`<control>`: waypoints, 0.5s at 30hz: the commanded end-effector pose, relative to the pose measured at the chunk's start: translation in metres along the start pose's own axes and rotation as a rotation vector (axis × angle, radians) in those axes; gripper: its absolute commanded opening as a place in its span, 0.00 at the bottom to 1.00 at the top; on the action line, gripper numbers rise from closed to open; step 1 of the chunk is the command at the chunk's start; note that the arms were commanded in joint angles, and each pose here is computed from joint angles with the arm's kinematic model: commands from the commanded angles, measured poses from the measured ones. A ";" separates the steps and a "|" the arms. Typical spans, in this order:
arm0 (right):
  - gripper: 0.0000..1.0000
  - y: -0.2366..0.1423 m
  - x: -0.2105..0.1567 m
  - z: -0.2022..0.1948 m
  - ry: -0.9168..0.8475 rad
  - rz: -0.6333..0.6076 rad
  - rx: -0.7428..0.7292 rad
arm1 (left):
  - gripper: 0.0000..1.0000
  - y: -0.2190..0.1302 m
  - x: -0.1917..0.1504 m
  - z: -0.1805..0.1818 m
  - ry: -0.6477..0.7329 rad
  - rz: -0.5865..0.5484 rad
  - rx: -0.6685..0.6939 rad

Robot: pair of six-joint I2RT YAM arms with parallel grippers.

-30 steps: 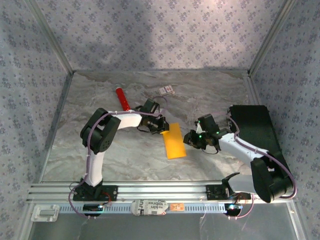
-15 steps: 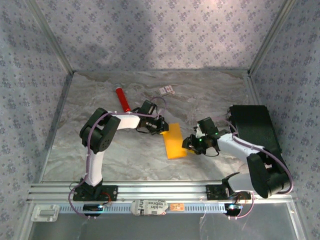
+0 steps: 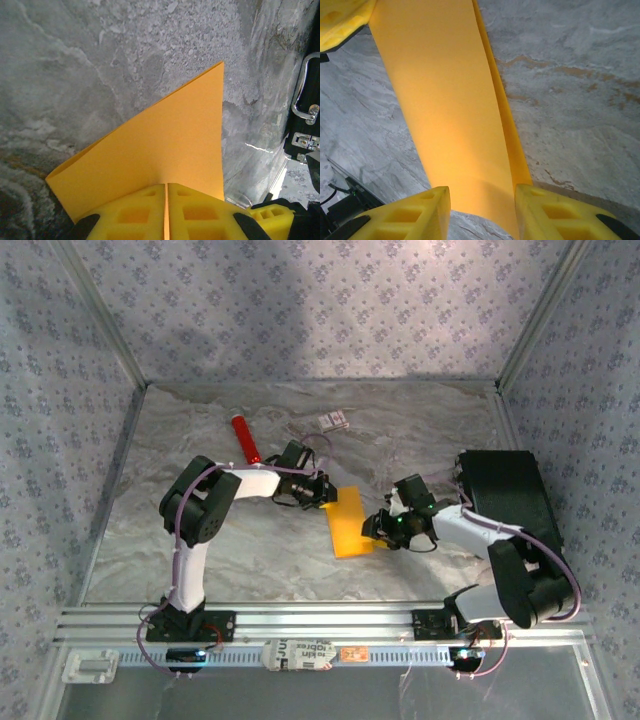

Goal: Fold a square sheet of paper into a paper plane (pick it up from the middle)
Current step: Fold the triangle a second time at the center of the table.

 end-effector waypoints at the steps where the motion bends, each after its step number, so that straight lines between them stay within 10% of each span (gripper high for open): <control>1: 0.40 0.001 0.001 0.007 -0.017 0.026 0.046 | 0.10 0.006 -0.014 0.020 -0.028 0.050 0.060; 15: 0.39 0.002 0.013 0.017 -0.025 0.054 0.165 | 0.10 0.010 -0.008 0.017 -0.013 0.058 0.043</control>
Point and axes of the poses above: each hand's point on the last joint's axis, 136 mm out from that joint toward the fingers, its own y axis out along the fingers, its own z axis along the line the jaws close on, x = y × z, the point moved 3 cm from there along -y, back along the fingers, and after that the axes turned 12 degrees about y, right-handed, at the moved point
